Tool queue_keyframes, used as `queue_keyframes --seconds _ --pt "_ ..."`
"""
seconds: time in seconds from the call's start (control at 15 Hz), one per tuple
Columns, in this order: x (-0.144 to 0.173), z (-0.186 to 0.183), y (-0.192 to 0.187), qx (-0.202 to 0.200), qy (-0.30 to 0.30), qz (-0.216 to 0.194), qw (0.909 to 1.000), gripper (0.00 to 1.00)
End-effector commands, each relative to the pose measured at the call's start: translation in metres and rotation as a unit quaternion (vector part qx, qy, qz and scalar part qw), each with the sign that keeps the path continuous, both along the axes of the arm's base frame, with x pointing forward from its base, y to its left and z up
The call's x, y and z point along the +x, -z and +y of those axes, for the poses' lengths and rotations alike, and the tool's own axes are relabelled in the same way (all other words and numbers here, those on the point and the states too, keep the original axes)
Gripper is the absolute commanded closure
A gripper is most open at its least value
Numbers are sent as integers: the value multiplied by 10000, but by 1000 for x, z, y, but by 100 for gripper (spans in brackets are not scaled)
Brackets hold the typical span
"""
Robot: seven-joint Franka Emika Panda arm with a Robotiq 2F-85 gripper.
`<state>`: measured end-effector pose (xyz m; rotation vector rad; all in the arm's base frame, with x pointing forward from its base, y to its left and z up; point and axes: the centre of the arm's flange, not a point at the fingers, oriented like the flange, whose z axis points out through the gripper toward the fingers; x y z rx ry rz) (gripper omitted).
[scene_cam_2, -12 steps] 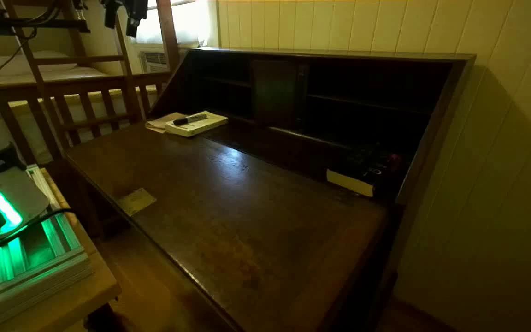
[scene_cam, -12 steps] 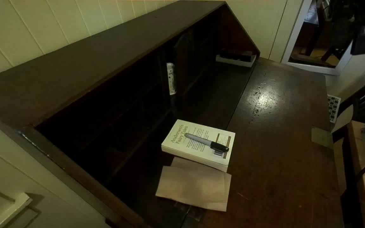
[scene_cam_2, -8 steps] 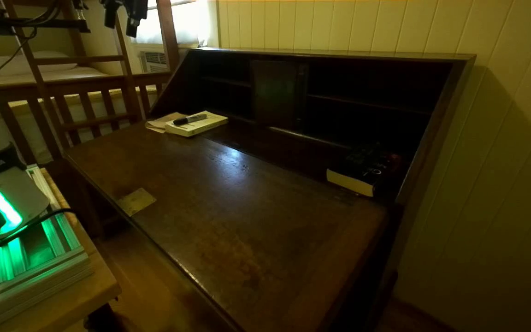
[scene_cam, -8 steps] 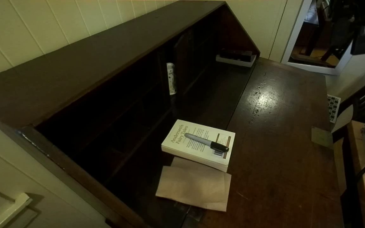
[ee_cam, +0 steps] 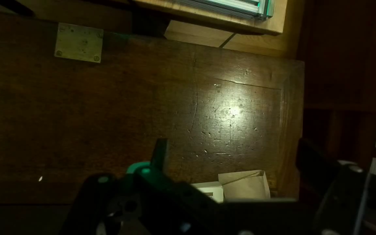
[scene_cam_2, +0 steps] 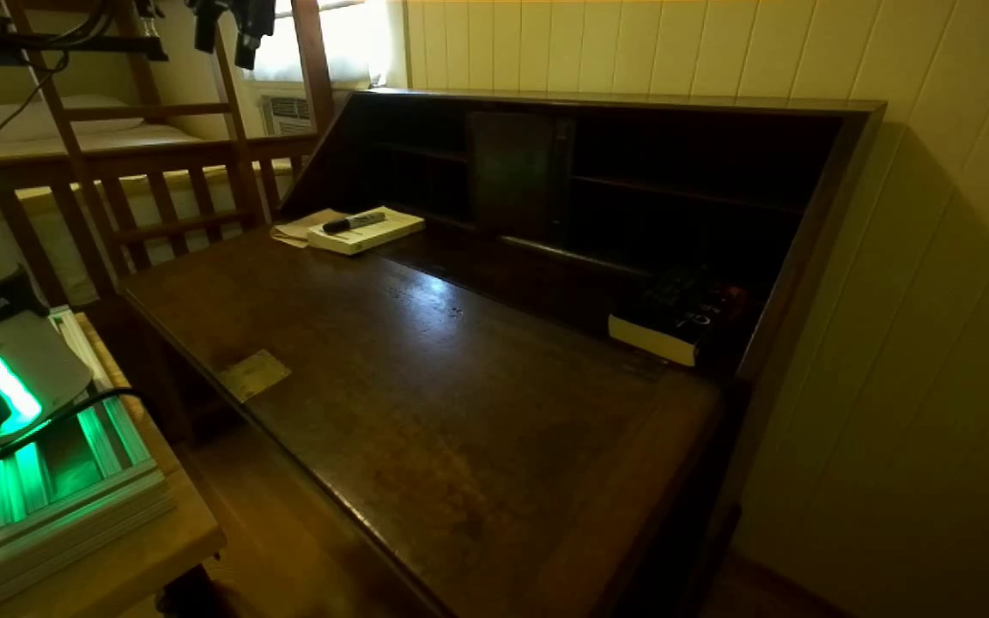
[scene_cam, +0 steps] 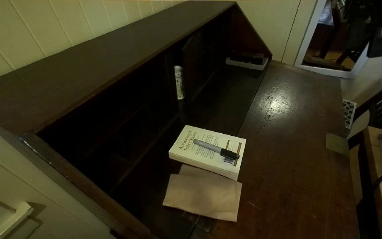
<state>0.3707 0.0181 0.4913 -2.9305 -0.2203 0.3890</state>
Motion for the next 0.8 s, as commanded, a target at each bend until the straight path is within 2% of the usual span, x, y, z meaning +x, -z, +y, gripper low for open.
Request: queue_keyframes --seconds 0.0,0.2,0.33,0.47,0.6,0.73 --pt "10 -4 1 -27 277 -183 9994 0" --pt "37 -13 2 47 809 -697 9943 0" --pt "56 -16 6 166 1092 -1050 9883 0" --pt "75 -17 14 89 1306 -1422 9812 0" --pt "93 -12 22 -228 1697 -1881 9671 0" --pt "111 -5 32 -352 1913 -2214 9556 0"
